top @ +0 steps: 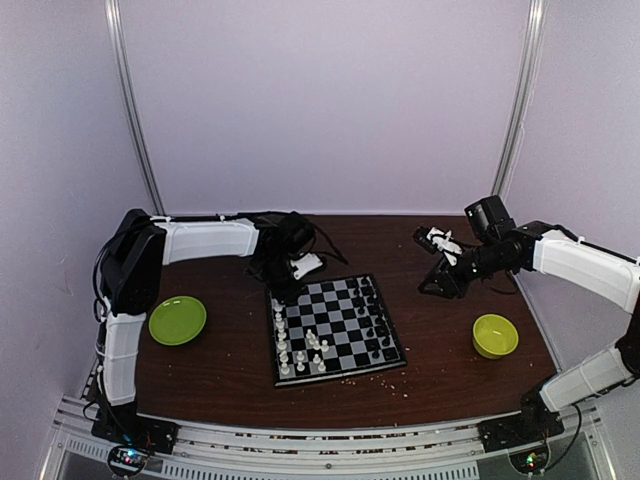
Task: Set up the chess pieces on the board
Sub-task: Place the pawn on b2.
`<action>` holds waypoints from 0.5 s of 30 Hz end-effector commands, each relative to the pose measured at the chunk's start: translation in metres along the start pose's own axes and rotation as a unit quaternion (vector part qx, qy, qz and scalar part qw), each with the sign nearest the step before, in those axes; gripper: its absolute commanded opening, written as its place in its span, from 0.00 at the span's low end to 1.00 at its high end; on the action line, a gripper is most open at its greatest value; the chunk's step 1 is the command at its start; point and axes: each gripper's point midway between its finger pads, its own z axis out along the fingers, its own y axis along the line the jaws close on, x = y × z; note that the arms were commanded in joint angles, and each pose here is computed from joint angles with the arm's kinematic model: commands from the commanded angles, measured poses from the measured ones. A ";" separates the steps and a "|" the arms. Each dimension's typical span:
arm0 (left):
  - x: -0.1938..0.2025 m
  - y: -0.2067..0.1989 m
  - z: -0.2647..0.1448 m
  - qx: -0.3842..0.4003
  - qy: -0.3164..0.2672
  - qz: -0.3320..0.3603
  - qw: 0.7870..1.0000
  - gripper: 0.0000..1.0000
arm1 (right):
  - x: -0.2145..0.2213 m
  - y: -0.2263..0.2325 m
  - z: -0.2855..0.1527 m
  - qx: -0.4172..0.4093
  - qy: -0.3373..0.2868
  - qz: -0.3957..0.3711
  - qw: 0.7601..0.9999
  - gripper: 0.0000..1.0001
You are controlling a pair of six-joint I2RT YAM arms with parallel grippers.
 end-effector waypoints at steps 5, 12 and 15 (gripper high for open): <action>-0.026 0.010 -0.039 -0.016 -0.054 -0.014 0.998 0.27 | -0.010 -0.005 -0.006 0.010 -0.008 -0.004 1.000 0.35; -0.035 -0.034 -0.088 0.006 -0.101 0.032 0.994 0.26 | -0.008 -0.007 -0.006 0.016 -0.005 -0.004 1.000 0.36; -0.028 -0.068 -0.096 0.045 -0.107 0.071 0.991 0.27 | -0.007 -0.008 -0.005 0.017 -0.004 -0.005 1.000 0.35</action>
